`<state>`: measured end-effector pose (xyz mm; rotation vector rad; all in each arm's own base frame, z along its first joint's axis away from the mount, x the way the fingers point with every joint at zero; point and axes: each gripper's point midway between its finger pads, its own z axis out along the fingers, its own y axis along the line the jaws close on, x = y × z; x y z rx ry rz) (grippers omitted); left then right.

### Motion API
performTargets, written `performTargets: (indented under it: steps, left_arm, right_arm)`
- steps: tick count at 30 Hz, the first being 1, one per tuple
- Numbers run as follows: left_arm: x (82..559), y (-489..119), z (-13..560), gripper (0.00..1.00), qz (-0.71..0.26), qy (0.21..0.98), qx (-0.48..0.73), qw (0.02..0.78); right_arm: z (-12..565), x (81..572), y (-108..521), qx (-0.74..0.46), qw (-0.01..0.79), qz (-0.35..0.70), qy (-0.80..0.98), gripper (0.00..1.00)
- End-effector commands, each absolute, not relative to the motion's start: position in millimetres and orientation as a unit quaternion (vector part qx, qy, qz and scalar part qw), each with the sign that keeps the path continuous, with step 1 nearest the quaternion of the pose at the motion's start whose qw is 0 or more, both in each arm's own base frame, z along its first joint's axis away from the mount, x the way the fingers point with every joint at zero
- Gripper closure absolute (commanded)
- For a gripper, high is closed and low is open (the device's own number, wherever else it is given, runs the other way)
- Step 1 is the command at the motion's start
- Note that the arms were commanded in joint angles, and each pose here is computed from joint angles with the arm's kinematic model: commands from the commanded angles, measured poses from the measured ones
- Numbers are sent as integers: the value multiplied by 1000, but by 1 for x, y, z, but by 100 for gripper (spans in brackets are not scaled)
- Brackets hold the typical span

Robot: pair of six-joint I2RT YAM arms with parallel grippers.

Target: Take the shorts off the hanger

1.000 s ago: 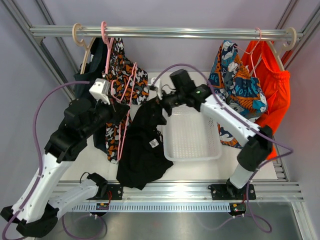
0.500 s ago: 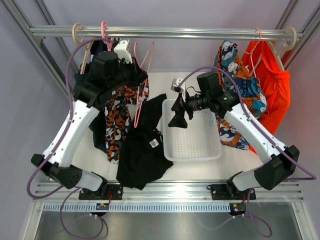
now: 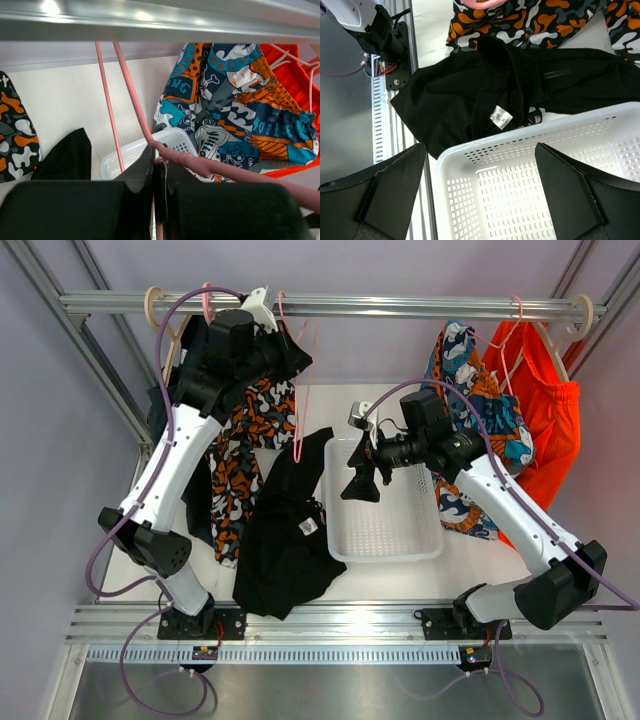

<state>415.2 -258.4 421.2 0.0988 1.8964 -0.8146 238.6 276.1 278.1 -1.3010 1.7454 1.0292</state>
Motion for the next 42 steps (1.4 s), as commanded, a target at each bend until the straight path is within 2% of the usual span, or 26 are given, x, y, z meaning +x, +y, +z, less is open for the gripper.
performTargets:
  steps: [1,16,22,26,27,33,34,36,38,39,41,42]
  left_arm:
    - [430,-256,449,100,-358,759,24,543]
    - [463,-246,435,99,-334,771,-8,543]
    - [466,-243,417,89,-317,789,-15,527]
    - [463,-241,424,75,-317,784,-13,534]
    - [461,-240,428,68,-318,781,-13,537]
    - [440,-234,450,50,-322,770,8,551]
    - [437,-233,448,43,-320,770,13,552]
    - [419,-228,463,37,-325,759,29,564]
    - [408,-223,454,25,-312,765,48,561]
    - [391,-215,466,23,-311,756,56,574]
    - [378,-208,444,17,-291,770,77,563]
    - [358,-199,455,16,-290,759,85,577]
  right_arm:
    - [291,234,277,-505,374,413,659,1]
    - [279,234,281,-499,364,427,660,1]
    - [277,234,279,-504,363,423,660,1]
    - [277,233,280,-505,359,426,659,1]
    - [277,232,280,-507,358,427,658,1]
    - [276,227,279,-528,345,430,646,1]
    - [279,227,280,-537,348,429,637,0]
    - [280,223,280,-546,339,436,630,0]
    - [275,217,287,-556,318,441,628,1]
    - [277,218,291,-569,322,428,625,0]
    - [265,200,310,-603,290,418,615,1]
    - [261,202,315,-617,293,393,615,1]
